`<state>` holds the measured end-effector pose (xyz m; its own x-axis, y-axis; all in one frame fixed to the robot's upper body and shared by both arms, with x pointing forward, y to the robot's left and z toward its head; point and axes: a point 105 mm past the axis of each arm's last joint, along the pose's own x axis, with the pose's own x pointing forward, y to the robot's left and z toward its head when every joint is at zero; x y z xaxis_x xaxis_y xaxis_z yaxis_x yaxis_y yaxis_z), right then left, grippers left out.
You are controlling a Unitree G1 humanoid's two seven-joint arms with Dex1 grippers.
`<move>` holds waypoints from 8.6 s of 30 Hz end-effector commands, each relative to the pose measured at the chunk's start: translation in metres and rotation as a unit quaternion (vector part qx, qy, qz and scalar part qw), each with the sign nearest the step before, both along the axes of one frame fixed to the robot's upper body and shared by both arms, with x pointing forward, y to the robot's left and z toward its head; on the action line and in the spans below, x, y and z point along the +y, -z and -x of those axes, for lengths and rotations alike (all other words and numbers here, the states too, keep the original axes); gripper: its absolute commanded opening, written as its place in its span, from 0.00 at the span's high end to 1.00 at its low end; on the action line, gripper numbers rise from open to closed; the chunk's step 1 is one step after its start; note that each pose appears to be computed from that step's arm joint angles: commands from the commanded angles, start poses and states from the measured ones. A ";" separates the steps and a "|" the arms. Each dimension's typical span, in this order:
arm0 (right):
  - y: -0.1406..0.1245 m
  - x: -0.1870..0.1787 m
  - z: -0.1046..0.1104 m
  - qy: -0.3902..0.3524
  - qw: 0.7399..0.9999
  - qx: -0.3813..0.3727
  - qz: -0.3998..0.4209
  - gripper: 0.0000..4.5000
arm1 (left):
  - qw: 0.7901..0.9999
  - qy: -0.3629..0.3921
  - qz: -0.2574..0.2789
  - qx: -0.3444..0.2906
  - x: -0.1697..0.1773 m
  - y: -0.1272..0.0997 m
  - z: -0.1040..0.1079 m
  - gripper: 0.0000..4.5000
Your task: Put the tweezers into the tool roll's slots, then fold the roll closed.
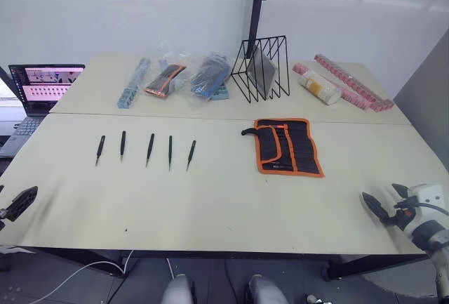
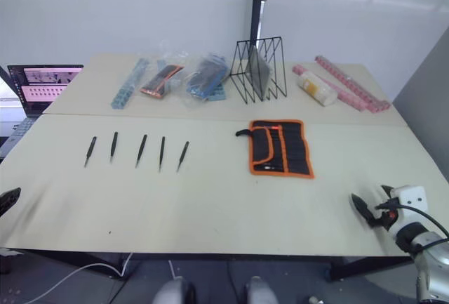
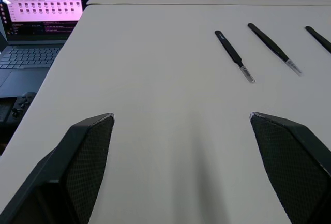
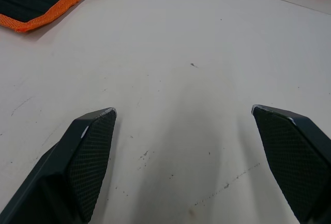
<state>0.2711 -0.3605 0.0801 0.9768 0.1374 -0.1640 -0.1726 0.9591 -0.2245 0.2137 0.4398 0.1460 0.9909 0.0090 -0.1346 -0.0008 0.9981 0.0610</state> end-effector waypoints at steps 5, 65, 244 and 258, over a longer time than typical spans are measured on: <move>-0.038 0.083 -0.014 -0.095 0.993 -0.038 -0.056 0.00 | 0.993 0.110 0.006 -0.034 -0.069 -0.010 -0.020 0.00; -0.051 0.286 -0.011 -0.426 0.902 -0.057 0.035 0.99 | 0.897 0.441 -0.027 0.000 -0.246 -0.021 -0.062 0.00; -0.033 0.271 0.018 -0.440 0.897 0.015 0.020 1.00 | 0.855 0.515 -0.058 -0.024 -0.311 0.023 -0.114 1.00; -0.077 0.084 -0.027 -0.137 0.981 -0.041 -0.133 0.59 | 0.998 0.064 -0.021 0.000 -0.061 0.011 -0.038 0.67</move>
